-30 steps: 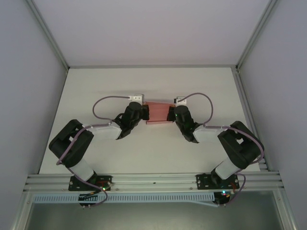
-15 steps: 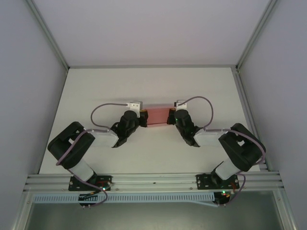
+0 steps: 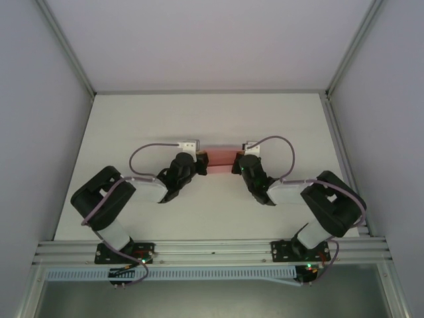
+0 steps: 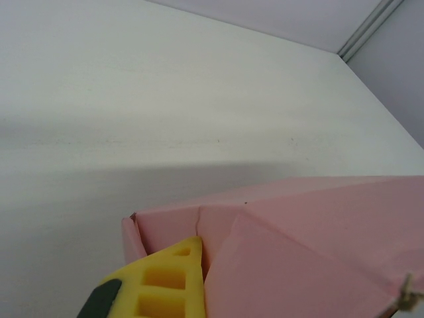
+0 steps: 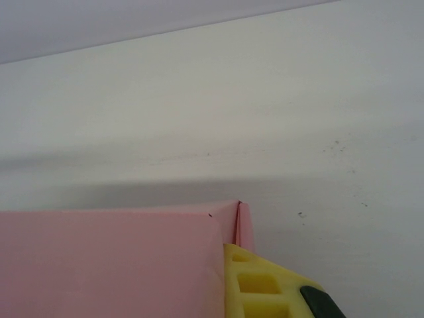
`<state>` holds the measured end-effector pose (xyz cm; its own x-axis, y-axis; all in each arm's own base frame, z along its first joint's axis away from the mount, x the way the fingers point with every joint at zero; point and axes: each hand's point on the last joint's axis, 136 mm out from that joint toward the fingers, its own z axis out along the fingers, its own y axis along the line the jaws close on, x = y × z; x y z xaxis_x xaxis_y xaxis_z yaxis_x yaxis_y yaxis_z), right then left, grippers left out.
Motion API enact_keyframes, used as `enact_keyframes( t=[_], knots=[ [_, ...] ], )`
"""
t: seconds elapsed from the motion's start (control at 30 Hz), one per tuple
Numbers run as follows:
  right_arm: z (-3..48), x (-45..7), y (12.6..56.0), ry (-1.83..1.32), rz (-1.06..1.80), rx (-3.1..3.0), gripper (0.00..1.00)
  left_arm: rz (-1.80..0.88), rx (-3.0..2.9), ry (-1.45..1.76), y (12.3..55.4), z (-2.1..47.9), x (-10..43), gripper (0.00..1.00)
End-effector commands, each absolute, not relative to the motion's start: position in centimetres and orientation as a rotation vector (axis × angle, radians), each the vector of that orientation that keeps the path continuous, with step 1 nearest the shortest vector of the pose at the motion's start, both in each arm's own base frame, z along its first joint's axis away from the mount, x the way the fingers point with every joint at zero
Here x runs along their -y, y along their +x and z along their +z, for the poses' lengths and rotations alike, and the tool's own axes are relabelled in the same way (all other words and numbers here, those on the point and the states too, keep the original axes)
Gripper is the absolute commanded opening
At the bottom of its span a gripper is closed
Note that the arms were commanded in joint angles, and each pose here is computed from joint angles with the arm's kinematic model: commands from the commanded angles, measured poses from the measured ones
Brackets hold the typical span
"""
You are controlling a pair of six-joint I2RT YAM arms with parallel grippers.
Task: Assemble paper box
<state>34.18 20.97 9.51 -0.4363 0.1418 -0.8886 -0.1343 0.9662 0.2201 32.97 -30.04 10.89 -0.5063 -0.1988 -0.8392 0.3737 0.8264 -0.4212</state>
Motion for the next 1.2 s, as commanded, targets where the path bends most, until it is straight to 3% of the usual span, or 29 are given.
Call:
enact_keyframes(
  t=[0.0, 0.23, 0.3, 0.37, 0.4, 0.47, 0.6, 0.87, 1.17],
  knots=[
    [5.7, -20.5, 31.5, -0.05, 0.27, -2.128, 0.0, -0.815, -2.012, 0.191, 30.2, 11.1, 32.2, 0.02],
    [6.2, -18.7, 30.9, -0.052, 0.204, -2.097, 0.0, -0.737, -2.054, 0.302, 27.7, 11.3, 30.7, 0.33],
    [6.3, -18.7, 30.7, -0.065, 0.209, -2.092, 0.0, -0.713, -2.075, 0.309, 27.2, 11.7, 30.3, 0.37],
    [6.3, -18.6, 30.5, -0.075, 0.201, -2.095, 0.0, -0.697, -2.102, 0.286, 26.8, 12.0, 29.6, 0.53],
    [6.3, -18.5, 30.4, -0.075, 0.199, -2.094, 0.0, -0.692, -2.115, 0.28, 26.6, 12.2, 29.3, 0.67],
    [6.3, -18.5, 30.3, -0.083, 0.199, -2.094, 0.0, -0.67, -2.139, 0.271, 26.2, 12.7, 28.5, 0.72],
    [6.7, -18.8, 30.3, -0.091, 0.199, -2.084, 0.02, -0.637, -2.192, 0.183, 25.4, 13.8, 26.5, 1.0],
    [7.3, -19.3, 30.2, -0.112, 0.174, -2.055, 0.05, -0.616, -2.265, -0.211, 27.0, 17.1, 21.5, 1.0],
    [8.4, -20.3, 29.9, -0.126, 0.18, -2.037, 0.21, -0.859, -2.386, -0.178, 30.1, 15.3, 25.1, 1.0]
  ],
)
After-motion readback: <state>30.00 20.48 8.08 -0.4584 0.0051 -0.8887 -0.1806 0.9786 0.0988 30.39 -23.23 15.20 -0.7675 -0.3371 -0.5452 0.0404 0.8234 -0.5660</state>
